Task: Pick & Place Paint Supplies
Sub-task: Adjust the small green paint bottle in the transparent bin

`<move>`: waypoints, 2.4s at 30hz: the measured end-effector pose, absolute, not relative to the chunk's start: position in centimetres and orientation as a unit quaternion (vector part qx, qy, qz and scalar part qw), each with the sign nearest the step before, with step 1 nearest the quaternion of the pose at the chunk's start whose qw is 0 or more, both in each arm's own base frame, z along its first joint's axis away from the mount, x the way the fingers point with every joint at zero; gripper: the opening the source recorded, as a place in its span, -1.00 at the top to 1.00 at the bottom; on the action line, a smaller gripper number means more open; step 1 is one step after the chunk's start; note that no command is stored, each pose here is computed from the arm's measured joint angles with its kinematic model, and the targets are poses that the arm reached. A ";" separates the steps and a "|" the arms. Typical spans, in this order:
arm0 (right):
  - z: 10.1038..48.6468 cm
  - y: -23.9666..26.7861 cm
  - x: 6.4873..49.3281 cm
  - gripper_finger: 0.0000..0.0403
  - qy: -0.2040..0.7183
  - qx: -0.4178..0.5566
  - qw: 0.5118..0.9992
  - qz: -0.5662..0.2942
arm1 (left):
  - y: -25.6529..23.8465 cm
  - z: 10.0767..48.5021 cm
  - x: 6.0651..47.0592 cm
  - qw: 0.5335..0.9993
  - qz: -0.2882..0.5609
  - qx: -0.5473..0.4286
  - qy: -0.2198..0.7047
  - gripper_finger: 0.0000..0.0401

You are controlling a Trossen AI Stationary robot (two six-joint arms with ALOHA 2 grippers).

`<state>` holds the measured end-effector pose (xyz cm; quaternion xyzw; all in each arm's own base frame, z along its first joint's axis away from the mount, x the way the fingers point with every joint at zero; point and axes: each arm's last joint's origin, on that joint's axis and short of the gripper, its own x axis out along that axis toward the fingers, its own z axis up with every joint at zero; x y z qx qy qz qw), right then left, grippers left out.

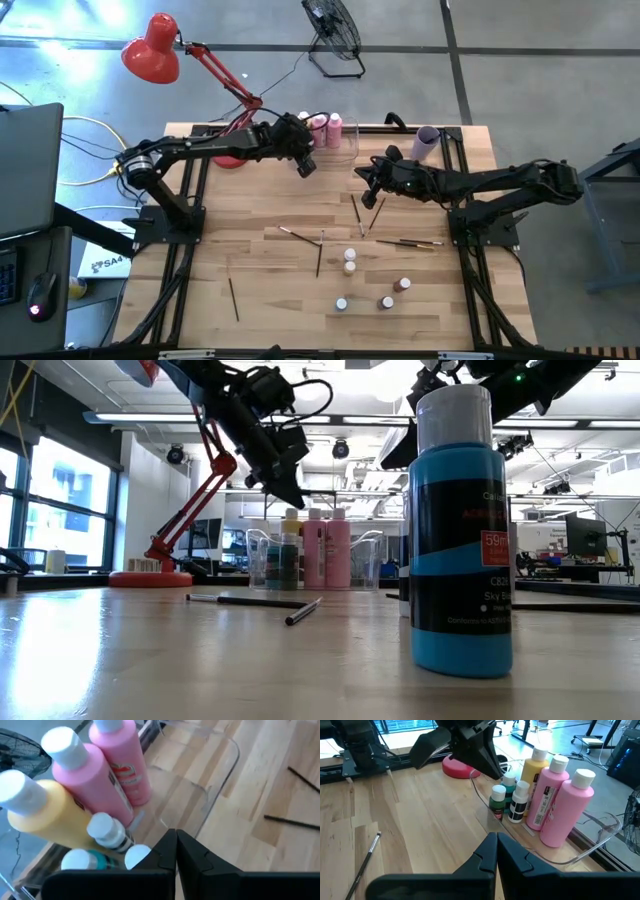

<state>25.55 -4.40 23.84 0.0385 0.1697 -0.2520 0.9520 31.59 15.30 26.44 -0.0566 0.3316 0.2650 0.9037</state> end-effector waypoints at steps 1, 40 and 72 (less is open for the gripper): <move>23.8 -4.4 25.5 0.99 0.170 0.038 0.952 -0.252 | 15.5 26.3 31.6 0.904 0.265 -0.058 0.330 0.97; 23.8 -4.4 25.5 0.99 0.170 0.038 0.951 -0.254 | 16.6 21.3 33.3 0.861 0.321 -0.081 0.387 1.00; 23.8 -4.4 25.5 0.99 0.173 0.030 0.952 -0.252 | 14.4 20.9 33.3 0.813 0.397 -0.032 0.425 1.00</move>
